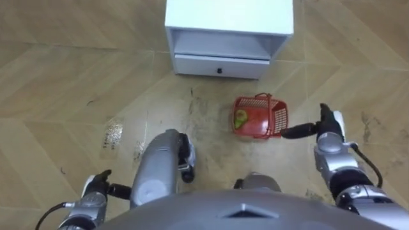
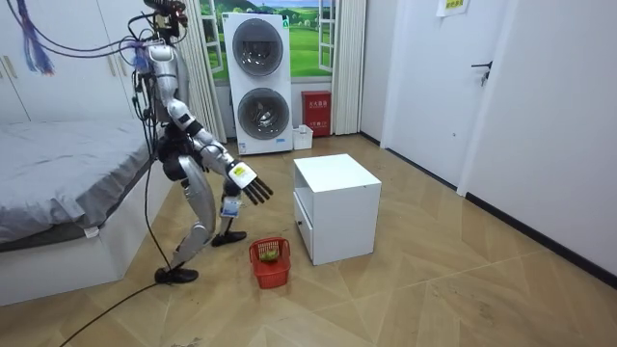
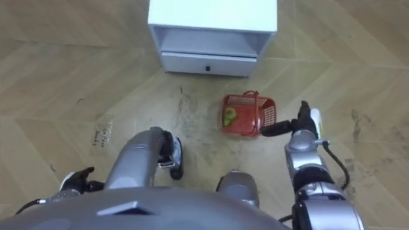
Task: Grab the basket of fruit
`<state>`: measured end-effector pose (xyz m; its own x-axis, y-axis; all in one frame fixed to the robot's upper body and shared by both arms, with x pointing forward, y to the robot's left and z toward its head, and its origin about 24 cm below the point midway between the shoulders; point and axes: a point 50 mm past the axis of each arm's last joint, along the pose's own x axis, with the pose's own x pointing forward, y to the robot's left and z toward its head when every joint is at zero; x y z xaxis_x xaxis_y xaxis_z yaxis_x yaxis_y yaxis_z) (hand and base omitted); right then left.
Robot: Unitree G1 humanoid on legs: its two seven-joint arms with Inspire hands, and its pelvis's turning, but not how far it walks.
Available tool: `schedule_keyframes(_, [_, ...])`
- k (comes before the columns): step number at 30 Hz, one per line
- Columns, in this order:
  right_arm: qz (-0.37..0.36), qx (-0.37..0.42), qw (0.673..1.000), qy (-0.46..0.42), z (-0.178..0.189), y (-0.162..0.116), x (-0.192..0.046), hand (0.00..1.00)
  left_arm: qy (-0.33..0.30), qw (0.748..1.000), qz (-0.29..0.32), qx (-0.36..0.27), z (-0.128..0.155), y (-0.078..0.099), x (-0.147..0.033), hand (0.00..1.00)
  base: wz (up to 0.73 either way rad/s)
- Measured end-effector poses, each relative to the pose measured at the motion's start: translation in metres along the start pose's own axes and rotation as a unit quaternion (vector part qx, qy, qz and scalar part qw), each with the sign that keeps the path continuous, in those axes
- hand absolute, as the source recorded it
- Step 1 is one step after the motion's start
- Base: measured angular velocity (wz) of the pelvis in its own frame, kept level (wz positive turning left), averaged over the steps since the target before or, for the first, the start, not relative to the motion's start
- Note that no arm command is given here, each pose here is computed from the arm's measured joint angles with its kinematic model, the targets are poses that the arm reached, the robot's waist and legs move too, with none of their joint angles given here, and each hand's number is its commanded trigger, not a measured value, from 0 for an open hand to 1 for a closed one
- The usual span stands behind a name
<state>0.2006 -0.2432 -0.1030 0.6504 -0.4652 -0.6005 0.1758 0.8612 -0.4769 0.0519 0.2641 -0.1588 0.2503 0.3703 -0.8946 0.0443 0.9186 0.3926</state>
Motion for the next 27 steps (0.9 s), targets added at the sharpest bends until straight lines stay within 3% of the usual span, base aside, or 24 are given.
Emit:
schedule_keyframes(3, [-0.020,0.057,0.997,-0.057,0.039,-0.004,0.007,0.00,0.007,1.000,0.012,0.004,0.000,0.004,0.002,0.00,0.12])
schedule_keyframes(8, [-0.027,0.070,0.994,-0.076,0.045,-0.005,0.006,0.00,-0.022,0.998,0.053,0.009,0.019,0.020,0.005,0.00,0.43])
schedule_keyframes(16, [-0.022,0.121,0.989,-0.082,0.056,-0.007,0.006,0.00,-0.012,0.998,0.058,-0.006,0.015,0.015,0.004,0.00,0.18])
schedule_keyframes(27, [0.006,0.128,0.989,-0.071,0.044,0.001,0.001,0.00,0.019,0.998,0.043,0.040,-0.030,0.002,-0.005,0.00,-0.05])
